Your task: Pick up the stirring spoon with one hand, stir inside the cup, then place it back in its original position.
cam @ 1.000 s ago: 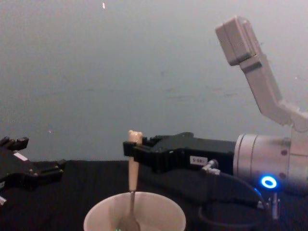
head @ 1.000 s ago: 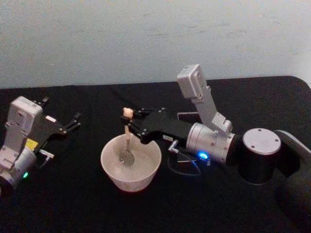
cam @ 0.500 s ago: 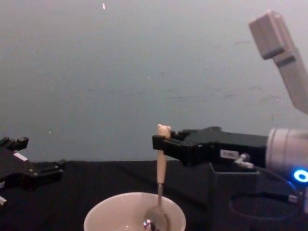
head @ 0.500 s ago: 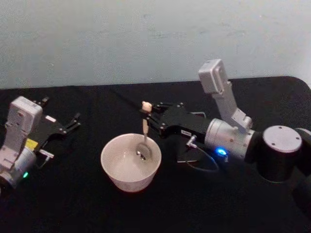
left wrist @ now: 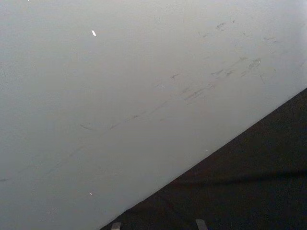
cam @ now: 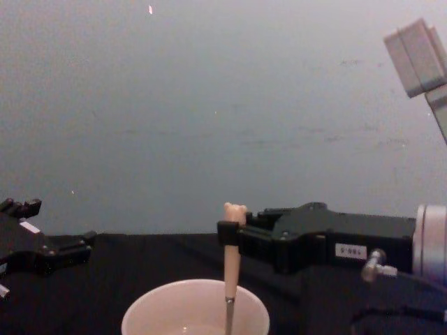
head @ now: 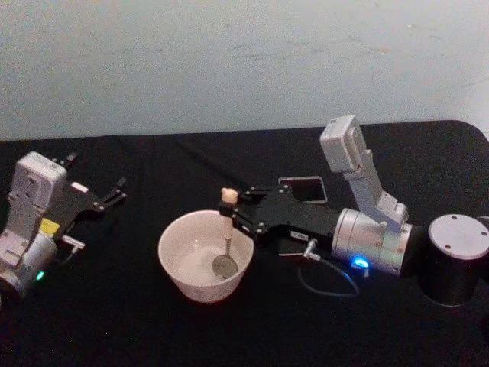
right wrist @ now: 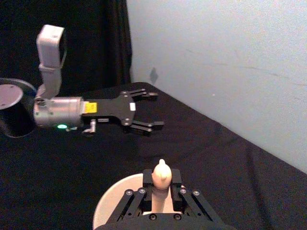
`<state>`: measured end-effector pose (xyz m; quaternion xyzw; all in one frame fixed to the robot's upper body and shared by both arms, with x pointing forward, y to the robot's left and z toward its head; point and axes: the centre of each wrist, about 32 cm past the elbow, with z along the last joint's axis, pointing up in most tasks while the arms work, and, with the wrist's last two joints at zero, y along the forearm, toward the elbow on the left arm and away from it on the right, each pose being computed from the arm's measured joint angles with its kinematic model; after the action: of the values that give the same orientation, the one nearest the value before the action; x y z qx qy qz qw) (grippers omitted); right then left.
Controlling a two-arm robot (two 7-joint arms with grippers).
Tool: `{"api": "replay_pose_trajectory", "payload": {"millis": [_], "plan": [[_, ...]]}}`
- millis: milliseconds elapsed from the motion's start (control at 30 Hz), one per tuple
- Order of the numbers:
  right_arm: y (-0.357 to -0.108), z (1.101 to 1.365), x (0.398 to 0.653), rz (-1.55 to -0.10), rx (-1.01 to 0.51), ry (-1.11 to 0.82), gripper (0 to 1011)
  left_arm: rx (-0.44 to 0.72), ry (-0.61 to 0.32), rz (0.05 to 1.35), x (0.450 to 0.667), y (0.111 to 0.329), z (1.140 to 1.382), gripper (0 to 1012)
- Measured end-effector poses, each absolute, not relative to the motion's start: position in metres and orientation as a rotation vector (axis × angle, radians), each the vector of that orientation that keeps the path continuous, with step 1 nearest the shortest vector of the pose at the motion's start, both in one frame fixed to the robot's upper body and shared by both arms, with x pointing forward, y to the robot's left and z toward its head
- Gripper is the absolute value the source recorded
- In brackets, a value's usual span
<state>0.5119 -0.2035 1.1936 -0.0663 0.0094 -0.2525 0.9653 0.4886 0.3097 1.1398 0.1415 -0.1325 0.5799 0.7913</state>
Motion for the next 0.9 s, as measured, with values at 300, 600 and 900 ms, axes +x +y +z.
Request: {"api": "replay_pose_trajectory", "payload": {"millis": [300, 600, 900], "plan": [[-0.189, 1.190, 0.513, -0.451, -0.137, 0.019, 224, 0.304, -0.285, 1.248, 0.489, 0.310, 1.140, 1001], [-0.170, 1.188, 0.520, -0.426, -0.139, 0.016, 224, 0.304, -0.285, 1.248, 0.489, 0.310, 1.140, 1001], [-0.155, 1.186, 0.540, -0.508, -0.151, -0.005, 224, 0.304, -0.285, 1.248, 0.489, 0.310, 1.140, 1001]]}}
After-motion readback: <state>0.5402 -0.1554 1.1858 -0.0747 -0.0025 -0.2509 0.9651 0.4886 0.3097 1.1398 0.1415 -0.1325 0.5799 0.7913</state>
